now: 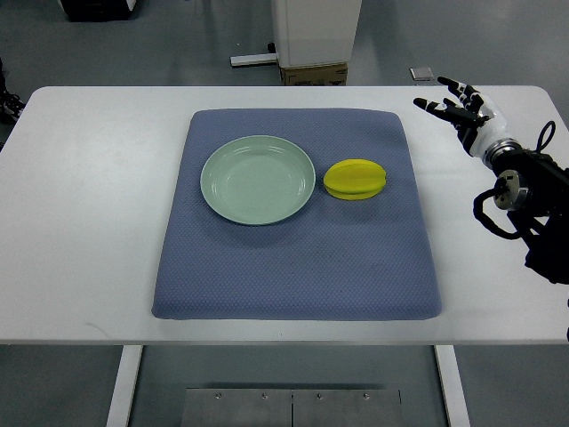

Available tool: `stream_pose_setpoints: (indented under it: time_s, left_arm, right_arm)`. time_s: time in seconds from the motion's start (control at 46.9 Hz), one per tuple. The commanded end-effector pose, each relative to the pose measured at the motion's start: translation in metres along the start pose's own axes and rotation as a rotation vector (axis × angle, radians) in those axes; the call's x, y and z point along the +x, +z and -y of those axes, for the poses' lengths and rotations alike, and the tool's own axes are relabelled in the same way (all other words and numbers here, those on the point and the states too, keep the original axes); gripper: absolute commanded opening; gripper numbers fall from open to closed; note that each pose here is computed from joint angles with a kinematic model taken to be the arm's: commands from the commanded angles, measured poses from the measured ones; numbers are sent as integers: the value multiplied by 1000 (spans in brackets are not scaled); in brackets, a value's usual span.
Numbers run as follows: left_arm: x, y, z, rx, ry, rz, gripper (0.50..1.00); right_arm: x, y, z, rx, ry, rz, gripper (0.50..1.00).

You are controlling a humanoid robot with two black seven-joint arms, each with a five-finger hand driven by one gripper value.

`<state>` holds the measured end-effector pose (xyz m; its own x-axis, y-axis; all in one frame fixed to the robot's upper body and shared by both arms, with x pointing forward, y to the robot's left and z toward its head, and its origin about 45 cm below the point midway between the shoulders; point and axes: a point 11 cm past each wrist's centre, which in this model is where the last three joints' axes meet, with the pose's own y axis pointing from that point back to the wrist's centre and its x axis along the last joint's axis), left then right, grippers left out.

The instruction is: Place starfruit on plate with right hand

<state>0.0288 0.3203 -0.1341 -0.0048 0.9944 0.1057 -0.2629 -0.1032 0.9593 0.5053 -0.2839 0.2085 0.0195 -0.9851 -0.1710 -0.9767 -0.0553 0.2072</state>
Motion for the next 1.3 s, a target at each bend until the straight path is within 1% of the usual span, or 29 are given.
stream_pose_setpoints:
  time_s: [0.0,0.619,1.28]
  left_arm:
    - [0,-1,0,1,-3,2,1000]
    - [0,-1,0,3,1,1,1000]
    - [0,-1,0,3,1,1,1000]
  right_arm:
    - [-1,0,0,3,-1,1,1000]
    - [-2,-3,1,11,-5,8,1000]
    - [-16,0,2,-3,-33,14,1000]
